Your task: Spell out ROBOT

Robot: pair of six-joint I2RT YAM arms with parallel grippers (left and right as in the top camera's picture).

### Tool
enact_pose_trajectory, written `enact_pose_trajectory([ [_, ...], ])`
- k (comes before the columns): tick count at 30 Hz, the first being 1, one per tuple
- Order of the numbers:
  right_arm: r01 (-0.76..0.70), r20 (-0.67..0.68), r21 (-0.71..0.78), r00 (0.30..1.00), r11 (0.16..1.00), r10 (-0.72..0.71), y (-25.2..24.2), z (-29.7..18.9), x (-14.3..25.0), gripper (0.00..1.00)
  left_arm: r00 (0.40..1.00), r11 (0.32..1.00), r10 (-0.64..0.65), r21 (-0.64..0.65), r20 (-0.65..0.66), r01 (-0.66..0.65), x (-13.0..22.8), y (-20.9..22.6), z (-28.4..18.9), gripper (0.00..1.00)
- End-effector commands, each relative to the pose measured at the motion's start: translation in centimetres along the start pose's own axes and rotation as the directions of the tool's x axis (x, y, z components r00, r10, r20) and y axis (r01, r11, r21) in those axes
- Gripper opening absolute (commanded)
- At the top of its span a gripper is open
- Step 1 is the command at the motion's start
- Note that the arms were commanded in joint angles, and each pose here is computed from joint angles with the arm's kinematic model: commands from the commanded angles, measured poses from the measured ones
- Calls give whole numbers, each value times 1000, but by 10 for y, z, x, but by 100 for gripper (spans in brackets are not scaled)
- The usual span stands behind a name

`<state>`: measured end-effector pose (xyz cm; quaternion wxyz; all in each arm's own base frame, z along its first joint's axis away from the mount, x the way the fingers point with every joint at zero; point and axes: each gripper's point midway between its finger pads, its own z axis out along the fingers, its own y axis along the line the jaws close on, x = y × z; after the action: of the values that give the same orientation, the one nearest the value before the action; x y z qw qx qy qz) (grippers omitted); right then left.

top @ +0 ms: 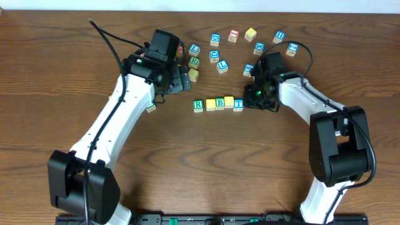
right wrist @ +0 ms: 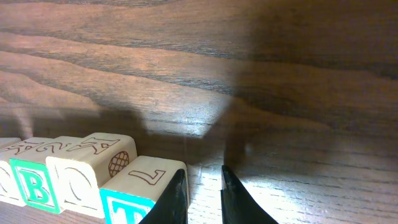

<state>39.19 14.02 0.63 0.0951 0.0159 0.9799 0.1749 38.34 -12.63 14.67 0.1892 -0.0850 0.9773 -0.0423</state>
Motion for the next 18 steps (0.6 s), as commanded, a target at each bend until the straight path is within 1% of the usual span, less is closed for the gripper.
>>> enact_pose_trajectory([
  [1,-6,-12,-13,1000,1000,6,4,4,3,14,1000,1000,25,4,-13,-25,3,-9,4,98],
  [15,25,-8,-19,1000,999,-26,11,6,3,15,995,997,81,12,-51,-81,20,-35,26,98],
  [18,65,-4,-44,998,997,-65,16,6,3,15,995,996,89,17,-48,-88,20,-39,29,98],
])
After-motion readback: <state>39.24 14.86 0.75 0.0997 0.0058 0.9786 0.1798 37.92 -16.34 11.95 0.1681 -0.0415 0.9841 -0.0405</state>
